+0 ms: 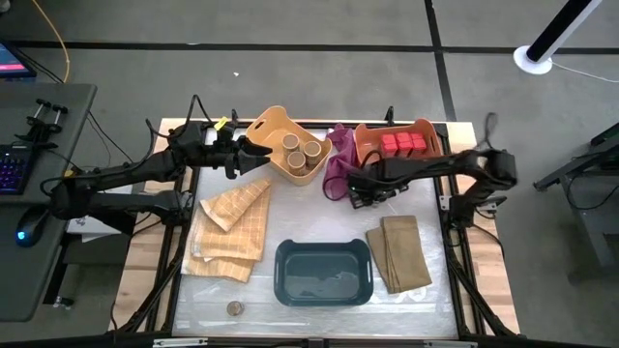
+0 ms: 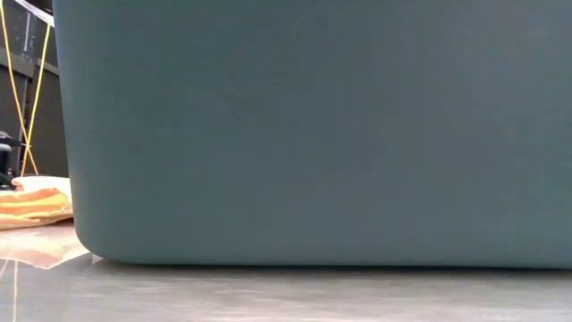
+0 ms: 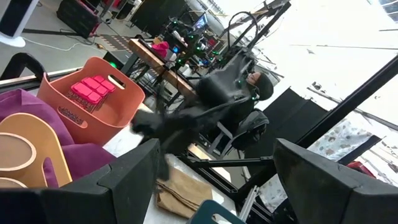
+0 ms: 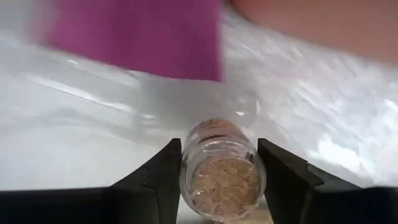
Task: Sort spices by type
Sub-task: Put the top transparent seasoning bottle into the blue bin
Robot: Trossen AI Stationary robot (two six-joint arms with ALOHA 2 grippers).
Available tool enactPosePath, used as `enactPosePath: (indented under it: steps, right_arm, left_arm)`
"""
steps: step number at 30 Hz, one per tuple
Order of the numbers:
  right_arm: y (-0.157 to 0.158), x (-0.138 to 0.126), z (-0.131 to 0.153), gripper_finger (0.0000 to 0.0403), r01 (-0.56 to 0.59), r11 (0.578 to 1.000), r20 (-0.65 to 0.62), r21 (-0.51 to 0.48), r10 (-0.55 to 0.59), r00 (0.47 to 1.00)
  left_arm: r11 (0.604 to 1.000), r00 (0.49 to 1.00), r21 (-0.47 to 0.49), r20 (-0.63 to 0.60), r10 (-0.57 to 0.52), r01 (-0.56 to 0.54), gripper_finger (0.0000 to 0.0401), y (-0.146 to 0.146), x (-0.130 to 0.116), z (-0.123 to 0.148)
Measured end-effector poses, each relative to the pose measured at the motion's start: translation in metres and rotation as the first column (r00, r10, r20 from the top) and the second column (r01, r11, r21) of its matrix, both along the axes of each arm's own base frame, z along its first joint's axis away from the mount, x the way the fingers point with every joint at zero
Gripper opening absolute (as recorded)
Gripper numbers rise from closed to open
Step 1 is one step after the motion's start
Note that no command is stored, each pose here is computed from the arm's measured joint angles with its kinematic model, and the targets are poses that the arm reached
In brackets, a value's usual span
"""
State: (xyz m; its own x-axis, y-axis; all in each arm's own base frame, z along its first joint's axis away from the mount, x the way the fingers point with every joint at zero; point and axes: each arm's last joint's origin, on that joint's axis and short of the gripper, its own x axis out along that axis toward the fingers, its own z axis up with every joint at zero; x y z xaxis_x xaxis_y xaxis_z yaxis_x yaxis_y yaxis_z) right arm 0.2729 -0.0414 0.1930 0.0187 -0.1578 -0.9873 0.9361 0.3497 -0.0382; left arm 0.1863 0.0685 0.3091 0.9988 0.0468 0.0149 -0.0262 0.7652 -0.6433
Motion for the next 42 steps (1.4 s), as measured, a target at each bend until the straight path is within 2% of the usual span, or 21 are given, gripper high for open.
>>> enactPosePath:
  steps: [4,6,9,12,14,17,19,24,27,31,34,42]
  right_arm:
    - [0.017,-0.004,0.054,0.017,-0.107,0.99,0.12,-0.094,0.118,0.986]
    - [0.026,-0.004,0.086,0.017,-0.172,0.974,0.253,-0.147,0.205,0.945]
    - [0.045,0.003,0.124,0.017,-0.303,0.931,0.457,-0.202,0.363,0.812]
    - [0.069,0.016,0.142,0.017,-0.471,0.859,0.554,-0.201,0.496,0.669]
    - [0.088,0.026,0.141,0.017,-0.585,0.793,0.546,-0.171,0.571,0.614]
    - [0.113,0.044,0.126,0.017,-0.714,0.692,0.476,-0.108,0.667,0.573]
    - [0.129,0.056,0.111,0.017,-0.791,0.609,0.412,-0.06,0.737,0.536]
    - [0.155,0.081,0.08,0.0171,-0.887,0.461,0.29,0.032,0.845,0.45]
    - [0.165,0.088,0.058,0.0188,-0.912,0.4,0.222,0.088,0.885,0.409]
    - [0.174,0.093,0.032,0.0195,-0.914,0.375,0.16,0.151,0.904,0.397]
    - [0.179,0.096,0.02,0.0193,-0.914,0.372,0.133,0.162,0.91,0.393]
    - [0.177,0.099,0.018,0.0194,-0.913,0.405,0.018,0.044,0.914,0.406]
  left_arm:
    - [1.0,1.0,0.001,0.0,0.0,0.0,0.03,0.0,0.0,0.0]
    - [1.0,1.0,0.002,0.0,0.007,-0.007,0.03,0.0,0.0,0.0]
    - [1.0,1.0,0.017,-0.001,0.024,-0.024,0.03,0.001,0.0,0.0]
    - [0.999,0.999,0.025,-0.001,0.036,-0.036,0.03,0.001,0.0,0.0]
    - [0.999,0.999,0.025,-0.001,0.038,-0.038,0.03,0.001,0.0,0.0]
    - [0.999,0.999,0.027,-0.001,0.038,-0.038,0.03,0.001,0.0,0.0]
    - [0.999,0.999,0.027,-0.001,0.038,-0.038,0.03,0.001,0.0,0.0]
    - [0.999,0.999,0.027,-0.001,0.038,-0.038,0.03,0.001,0.0,0.0]
    - [0.999,0.999,0.027,-0.001,0.038,-0.038,0.03,0.001,0.0,0.0]
    - [0.999,1.0,0.027,-0.001,0.028,-0.028,0.03,0.001,0.0,0.0]
    - [0.999,1.0,0.026,-0.002,0.019,-0.019,0.03,0.001,0.0,0.0]
    - [1.0,1.0,0.027,-0.002,-0.015,0.015,0.03,0.0,0.0,0.0]
